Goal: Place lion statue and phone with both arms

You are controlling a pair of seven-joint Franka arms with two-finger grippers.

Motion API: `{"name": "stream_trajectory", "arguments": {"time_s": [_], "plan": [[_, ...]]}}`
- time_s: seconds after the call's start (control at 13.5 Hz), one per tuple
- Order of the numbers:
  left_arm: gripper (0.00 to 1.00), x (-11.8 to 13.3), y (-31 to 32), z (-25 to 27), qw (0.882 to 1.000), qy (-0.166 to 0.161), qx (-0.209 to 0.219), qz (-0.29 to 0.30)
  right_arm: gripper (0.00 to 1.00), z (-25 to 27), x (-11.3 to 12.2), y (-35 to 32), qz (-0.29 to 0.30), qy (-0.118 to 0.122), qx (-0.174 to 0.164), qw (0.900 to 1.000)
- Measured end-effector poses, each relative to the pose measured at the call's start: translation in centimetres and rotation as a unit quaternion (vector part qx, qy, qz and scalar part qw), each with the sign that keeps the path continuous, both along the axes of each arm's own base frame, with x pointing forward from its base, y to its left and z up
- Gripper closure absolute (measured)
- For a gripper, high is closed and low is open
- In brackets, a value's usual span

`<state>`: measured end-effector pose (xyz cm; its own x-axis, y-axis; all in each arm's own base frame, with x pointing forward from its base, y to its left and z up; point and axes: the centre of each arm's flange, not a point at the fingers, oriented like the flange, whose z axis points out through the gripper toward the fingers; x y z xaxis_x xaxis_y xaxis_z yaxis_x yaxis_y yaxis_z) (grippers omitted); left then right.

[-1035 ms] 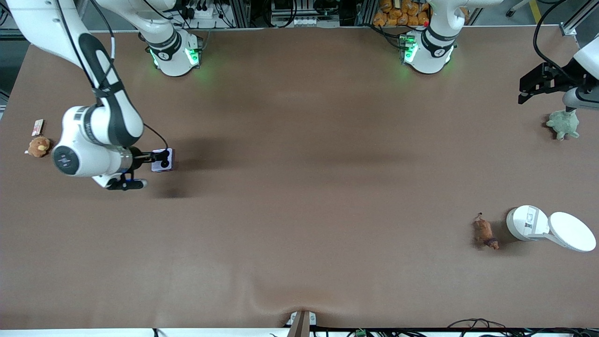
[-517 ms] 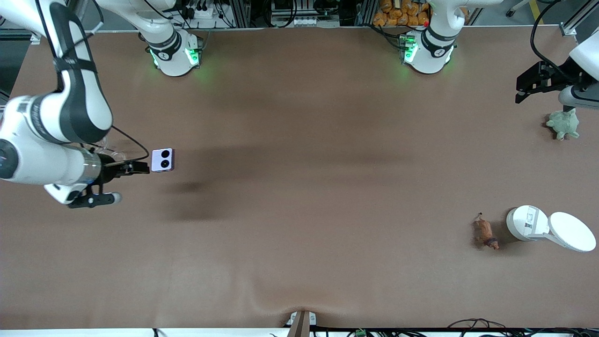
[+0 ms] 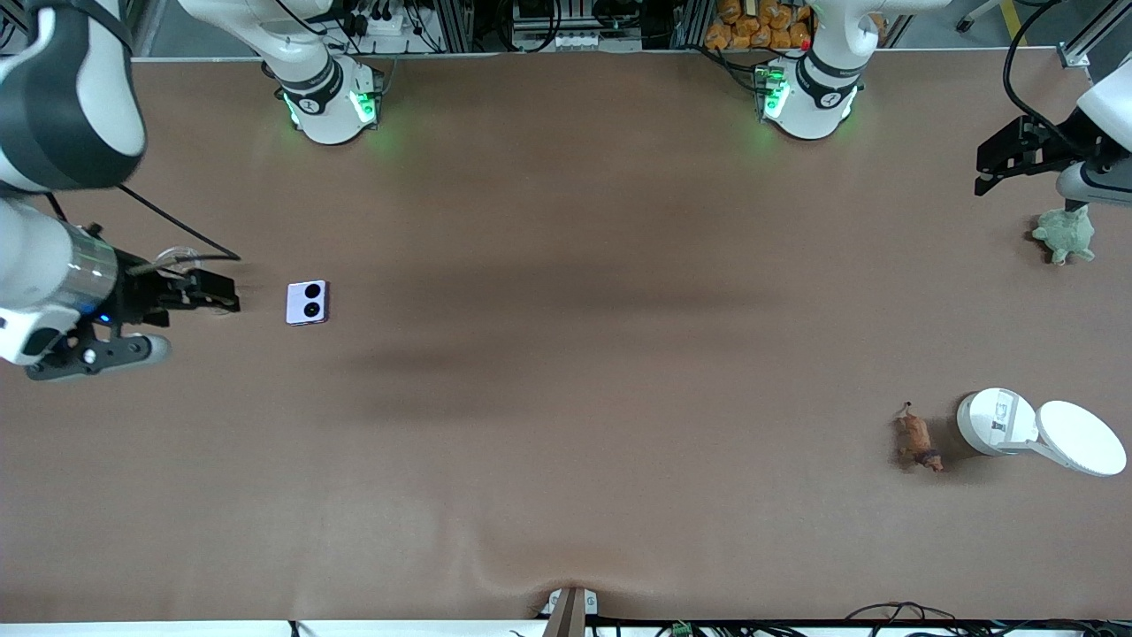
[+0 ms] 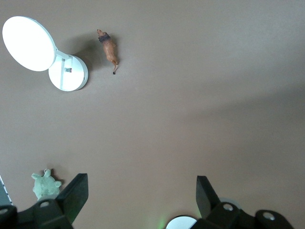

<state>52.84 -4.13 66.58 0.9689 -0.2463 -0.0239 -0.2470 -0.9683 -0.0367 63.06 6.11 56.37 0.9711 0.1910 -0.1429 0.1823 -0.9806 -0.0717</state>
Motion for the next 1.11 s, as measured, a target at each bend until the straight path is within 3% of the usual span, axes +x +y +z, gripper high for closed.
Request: {"name": "stream_trajectory", "arguments": {"time_s": [0.37, 0.74, 1.11], "plan": [[0.00, 0.0, 0.0, 0.0, 1.000, 0.000, 0.000, 0.000, 0.00, 6.0, -2.3, -1.7, -0.009, 0.020, -0.009, 1.000], [0.00, 0.0, 0.1, 0.0, 1.000, 0.000, 0.000, 0.001, 0.00, 12.4, -6.4, -3.7, -0.100, -0.012, -0.017, 0.995], [0.00, 0.1, 0.2, 0.0, 1.000, 0.000, 0.000, 0.002, 0.00, 9.5, -9.0, -3.8, -0.126, -0.029, -0.018, 0.991]]}}
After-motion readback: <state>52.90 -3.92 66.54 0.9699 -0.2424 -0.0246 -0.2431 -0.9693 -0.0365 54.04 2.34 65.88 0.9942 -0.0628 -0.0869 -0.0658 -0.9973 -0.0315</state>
